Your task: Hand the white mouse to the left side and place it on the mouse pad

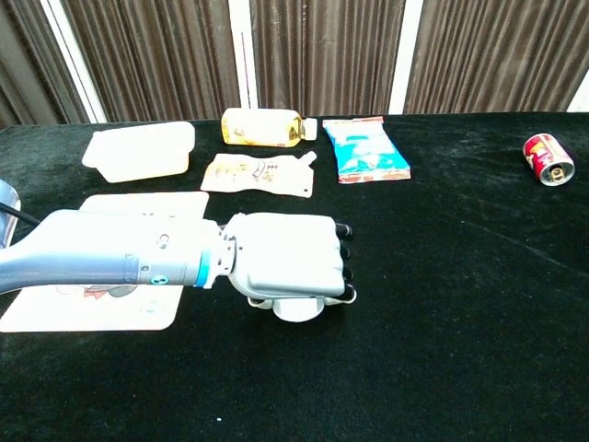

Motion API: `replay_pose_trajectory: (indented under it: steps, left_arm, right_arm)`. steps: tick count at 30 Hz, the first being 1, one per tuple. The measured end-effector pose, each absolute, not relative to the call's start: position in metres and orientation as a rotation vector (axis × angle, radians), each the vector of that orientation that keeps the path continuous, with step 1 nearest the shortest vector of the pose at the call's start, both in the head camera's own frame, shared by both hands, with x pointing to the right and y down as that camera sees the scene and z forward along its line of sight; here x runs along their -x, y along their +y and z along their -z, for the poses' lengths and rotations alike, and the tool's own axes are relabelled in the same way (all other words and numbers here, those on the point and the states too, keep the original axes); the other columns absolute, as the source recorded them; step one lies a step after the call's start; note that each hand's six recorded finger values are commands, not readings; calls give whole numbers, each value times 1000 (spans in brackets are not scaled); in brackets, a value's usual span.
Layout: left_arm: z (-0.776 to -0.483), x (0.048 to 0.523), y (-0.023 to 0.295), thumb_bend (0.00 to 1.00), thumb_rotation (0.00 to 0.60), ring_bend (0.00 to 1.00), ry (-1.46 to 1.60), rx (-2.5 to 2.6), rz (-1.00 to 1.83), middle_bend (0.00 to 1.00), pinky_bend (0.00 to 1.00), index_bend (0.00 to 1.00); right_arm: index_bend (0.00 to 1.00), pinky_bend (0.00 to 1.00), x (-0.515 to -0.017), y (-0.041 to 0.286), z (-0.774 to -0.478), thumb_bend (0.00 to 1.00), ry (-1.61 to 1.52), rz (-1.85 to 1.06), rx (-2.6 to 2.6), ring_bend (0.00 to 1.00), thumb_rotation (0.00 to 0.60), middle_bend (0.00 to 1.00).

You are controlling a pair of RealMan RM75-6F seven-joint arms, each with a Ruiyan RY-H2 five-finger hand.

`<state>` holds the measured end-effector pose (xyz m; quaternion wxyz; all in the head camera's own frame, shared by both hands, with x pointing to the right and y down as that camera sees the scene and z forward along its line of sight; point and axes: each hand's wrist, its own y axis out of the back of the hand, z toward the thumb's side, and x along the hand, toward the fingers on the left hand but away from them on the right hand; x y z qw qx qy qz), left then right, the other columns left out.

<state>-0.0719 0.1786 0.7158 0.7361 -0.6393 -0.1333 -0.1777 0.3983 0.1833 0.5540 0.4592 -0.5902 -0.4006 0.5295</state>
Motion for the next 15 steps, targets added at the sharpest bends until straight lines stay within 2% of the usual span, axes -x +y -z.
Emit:
replay_pose_trajectory:
  steps: [9,15]
  left_arm:
    - [-698,94,167,186,600,451,-271,1343,292,545,290,645]
    - [-683,143,157,187,600,451,-344,1242,203,546,290,665]
  right_arm:
    - [0,0,-398,185,-554,0,-980,-1309,1449,0,600,0]
    - [0,0,-396,187,-557,0,-961,-1321,1447,0,600,0]
